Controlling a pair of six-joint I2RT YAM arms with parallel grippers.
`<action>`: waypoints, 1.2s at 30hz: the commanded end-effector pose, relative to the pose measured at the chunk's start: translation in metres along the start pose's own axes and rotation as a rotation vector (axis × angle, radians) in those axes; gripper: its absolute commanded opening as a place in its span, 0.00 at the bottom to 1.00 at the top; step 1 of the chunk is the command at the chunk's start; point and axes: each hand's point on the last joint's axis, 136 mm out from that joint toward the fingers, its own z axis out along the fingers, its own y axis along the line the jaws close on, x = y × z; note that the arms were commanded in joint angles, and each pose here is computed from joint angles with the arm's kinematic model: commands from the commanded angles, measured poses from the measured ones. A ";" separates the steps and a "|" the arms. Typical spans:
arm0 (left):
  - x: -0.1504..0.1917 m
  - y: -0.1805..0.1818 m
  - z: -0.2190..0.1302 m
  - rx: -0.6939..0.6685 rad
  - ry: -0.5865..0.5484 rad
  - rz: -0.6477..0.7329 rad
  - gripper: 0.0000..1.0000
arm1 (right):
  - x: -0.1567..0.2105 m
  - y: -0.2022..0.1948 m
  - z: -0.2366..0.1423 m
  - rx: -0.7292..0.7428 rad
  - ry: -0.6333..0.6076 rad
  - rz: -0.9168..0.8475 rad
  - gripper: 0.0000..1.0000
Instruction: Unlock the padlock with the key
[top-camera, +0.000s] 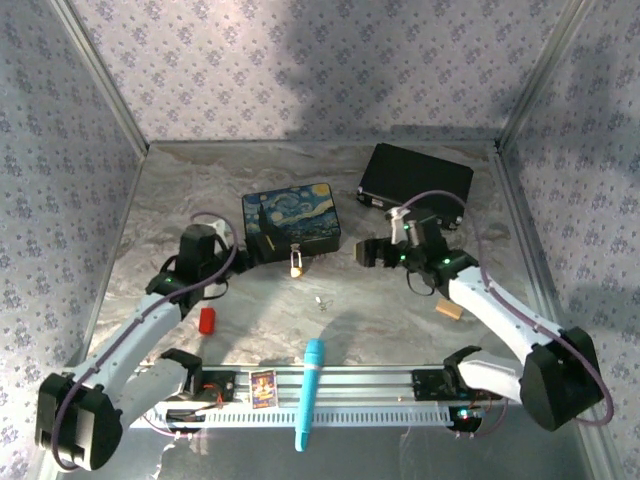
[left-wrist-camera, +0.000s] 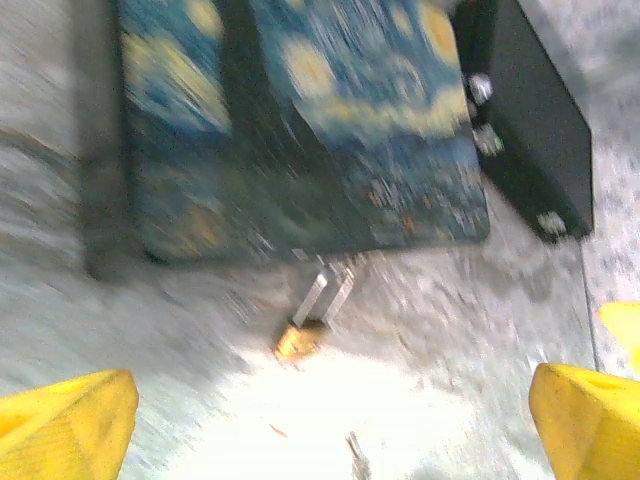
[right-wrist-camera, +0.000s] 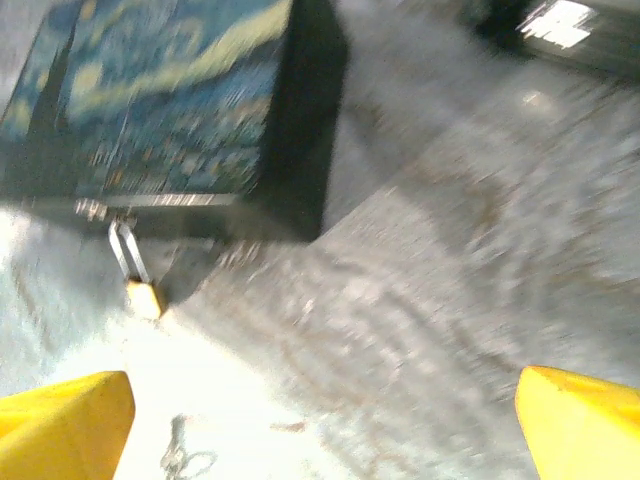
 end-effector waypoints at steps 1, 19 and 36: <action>0.013 -0.017 0.004 0.034 0.059 -0.043 1.00 | 0.018 0.021 0.009 0.019 0.064 -0.006 0.98; 0.068 -0.026 0.032 0.080 0.186 -0.126 1.00 | 0.125 0.097 0.068 -0.031 0.272 -0.130 0.61; 0.078 -0.012 0.037 0.032 0.195 -0.136 1.00 | 0.147 0.095 0.092 0.078 0.317 -0.199 0.34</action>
